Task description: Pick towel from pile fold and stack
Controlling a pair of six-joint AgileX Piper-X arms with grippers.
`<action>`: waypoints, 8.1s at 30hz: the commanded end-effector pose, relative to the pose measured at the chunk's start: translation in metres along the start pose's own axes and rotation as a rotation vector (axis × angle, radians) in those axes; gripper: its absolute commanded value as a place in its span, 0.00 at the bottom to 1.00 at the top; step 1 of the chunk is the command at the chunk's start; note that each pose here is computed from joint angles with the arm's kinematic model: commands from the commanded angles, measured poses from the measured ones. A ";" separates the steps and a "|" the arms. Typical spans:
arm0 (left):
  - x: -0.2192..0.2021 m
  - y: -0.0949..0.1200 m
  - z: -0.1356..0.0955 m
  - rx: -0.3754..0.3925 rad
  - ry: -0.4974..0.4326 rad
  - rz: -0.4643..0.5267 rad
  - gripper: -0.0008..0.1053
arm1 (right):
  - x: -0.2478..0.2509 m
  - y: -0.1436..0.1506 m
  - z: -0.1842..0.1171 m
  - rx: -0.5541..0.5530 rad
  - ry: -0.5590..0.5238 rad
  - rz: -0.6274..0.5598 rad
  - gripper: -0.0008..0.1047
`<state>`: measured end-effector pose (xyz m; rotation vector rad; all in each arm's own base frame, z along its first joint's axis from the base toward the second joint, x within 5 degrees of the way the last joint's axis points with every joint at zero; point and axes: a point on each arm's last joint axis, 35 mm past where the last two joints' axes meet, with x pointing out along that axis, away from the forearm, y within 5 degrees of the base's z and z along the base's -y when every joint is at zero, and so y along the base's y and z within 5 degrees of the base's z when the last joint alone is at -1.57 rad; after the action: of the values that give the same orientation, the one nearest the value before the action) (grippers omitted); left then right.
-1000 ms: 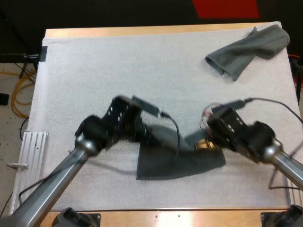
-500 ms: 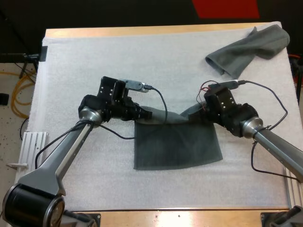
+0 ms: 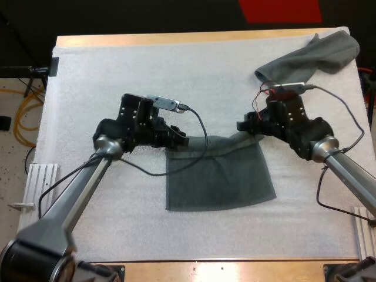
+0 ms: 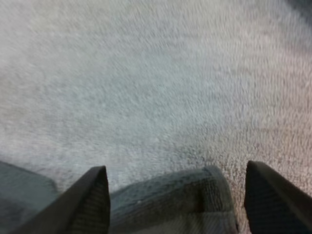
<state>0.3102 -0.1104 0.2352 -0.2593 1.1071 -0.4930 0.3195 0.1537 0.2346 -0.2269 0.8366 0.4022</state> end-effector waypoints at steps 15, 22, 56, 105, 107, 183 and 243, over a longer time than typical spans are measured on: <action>-0.158 -0.057 -0.038 0.177 -0.311 -0.040 0.41 | -0.110 -0.004 0.001 -0.139 -0.024 0.012 0.01; -0.209 -0.066 -0.082 0.180 -0.350 -0.051 0.46 | -0.135 0.009 -0.015 -0.176 0.060 0.075 0.01; -0.213 -0.057 -0.118 0.106 -0.188 0.031 0.56 | 0.088 0.084 -0.011 -0.313 0.706 0.277 0.01; -0.213 -0.057 -0.124 0.078 -0.129 -0.010 0.56 | 0.029 0.128 0.060 -0.404 0.302 0.357 0.01; -0.212 -0.056 -0.128 0.063 -0.089 -0.002 0.56 | 0.039 0.140 0.049 -0.429 0.353 0.351 0.01; -0.206 -0.052 -0.138 0.055 0.001 0.000 0.56 | -0.155 -0.023 -0.075 0.107 0.190 0.081 0.65; -0.161 -0.037 -0.132 -0.039 -0.012 -0.059 0.56 | 0.016 -0.036 -0.174 0.574 0.412 0.505 0.01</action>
<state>0.1240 -0.0542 0.3201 -0.3156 1.1104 -0.5129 0.2282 0.0661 0.1116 0.4808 1.3847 0.5899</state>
